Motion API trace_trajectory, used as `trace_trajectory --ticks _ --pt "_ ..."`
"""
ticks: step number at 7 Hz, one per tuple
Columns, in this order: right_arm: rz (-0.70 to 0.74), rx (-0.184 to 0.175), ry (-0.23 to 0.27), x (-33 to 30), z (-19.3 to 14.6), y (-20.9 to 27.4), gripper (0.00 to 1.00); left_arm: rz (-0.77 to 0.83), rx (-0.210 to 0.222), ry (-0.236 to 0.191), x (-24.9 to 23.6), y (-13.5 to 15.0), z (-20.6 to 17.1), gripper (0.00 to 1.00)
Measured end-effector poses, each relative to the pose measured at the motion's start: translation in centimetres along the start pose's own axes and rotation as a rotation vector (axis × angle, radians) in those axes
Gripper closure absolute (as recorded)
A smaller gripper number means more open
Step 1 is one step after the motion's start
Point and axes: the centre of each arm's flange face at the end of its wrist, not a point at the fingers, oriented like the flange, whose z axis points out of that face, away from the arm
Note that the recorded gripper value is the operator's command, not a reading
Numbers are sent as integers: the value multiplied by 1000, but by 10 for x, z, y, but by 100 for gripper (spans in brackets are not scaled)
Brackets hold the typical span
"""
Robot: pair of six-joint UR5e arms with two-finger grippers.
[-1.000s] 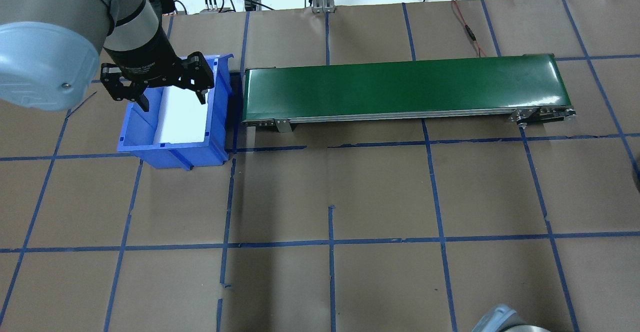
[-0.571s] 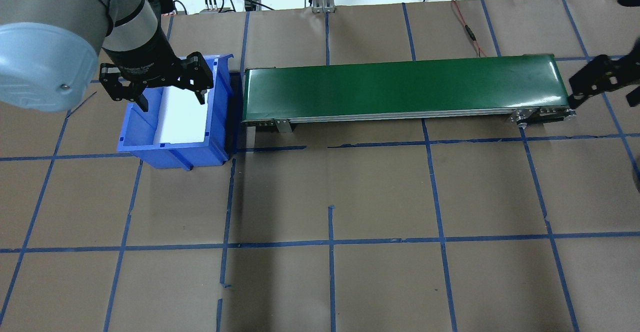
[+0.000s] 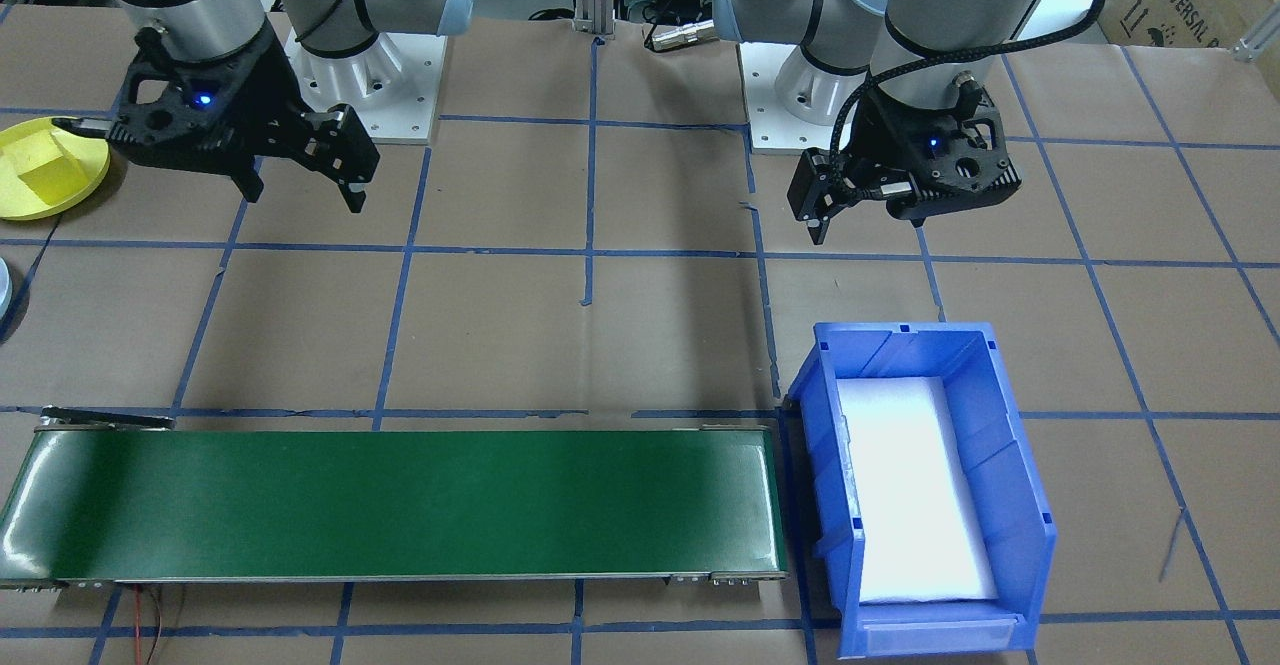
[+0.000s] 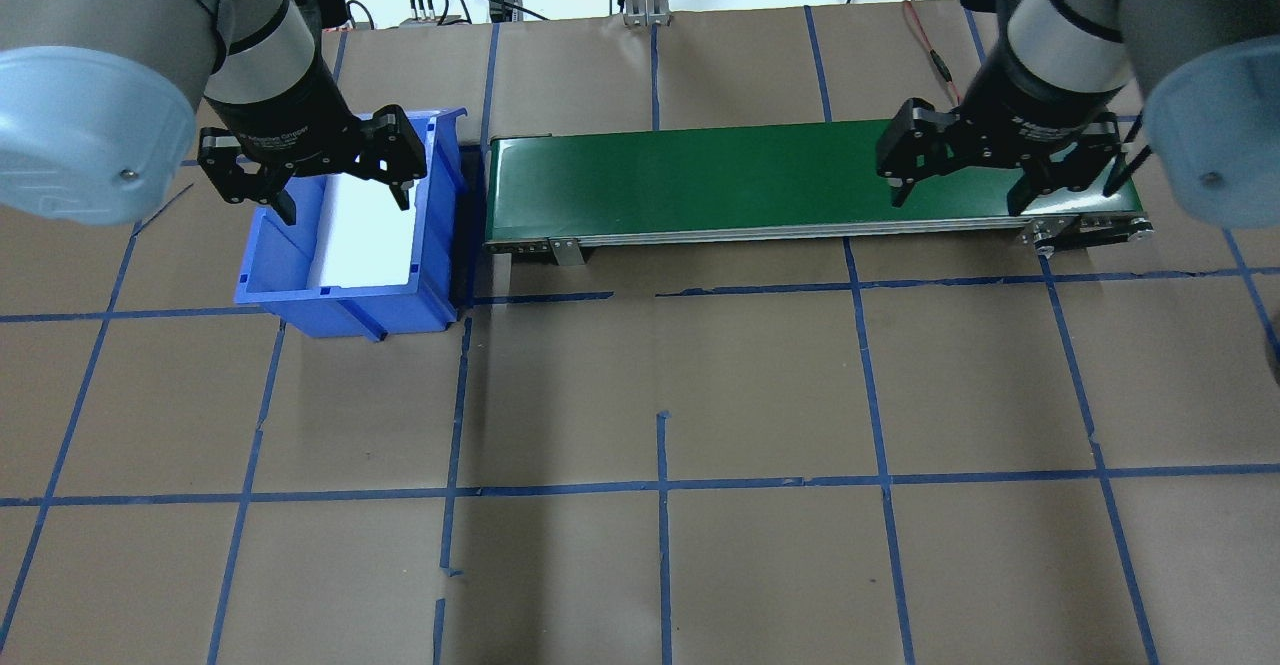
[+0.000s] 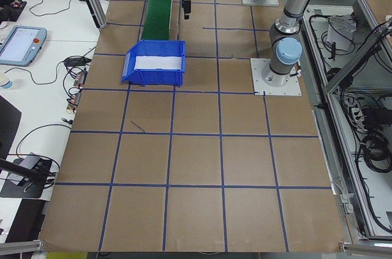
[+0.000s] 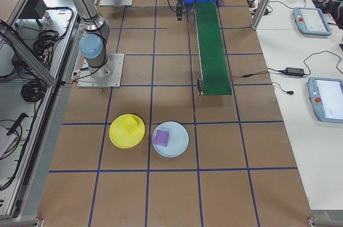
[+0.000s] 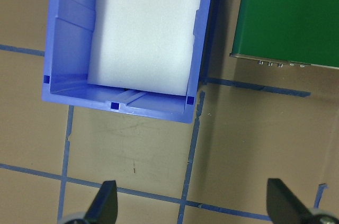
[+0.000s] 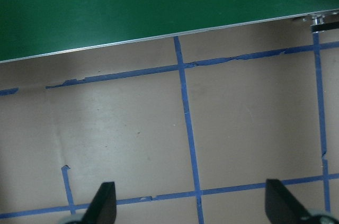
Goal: Move block left to right into plate
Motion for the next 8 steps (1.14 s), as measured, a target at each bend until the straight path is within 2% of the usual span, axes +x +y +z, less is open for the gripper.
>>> trace_trajectory --ticks 2,3,4,6,8 --pt "2 -3 -19 -16 -6 -15 0 0 -1 0 0 0 0 0" --pt "1 -21 -38 -19 -9 -23 0 -1 0 0 0 0 0 0" --pt "-4 -40 -34 -15 -11 -28 0 -1 1 2 1 0 -1 0" --pt "-15 -68 0 -2 -12 -33 0 1 1 17 3 1 -2 0" --pt "-34 -69 34 2 -13 -30 0 5 -14 47 4 2 -1 0"
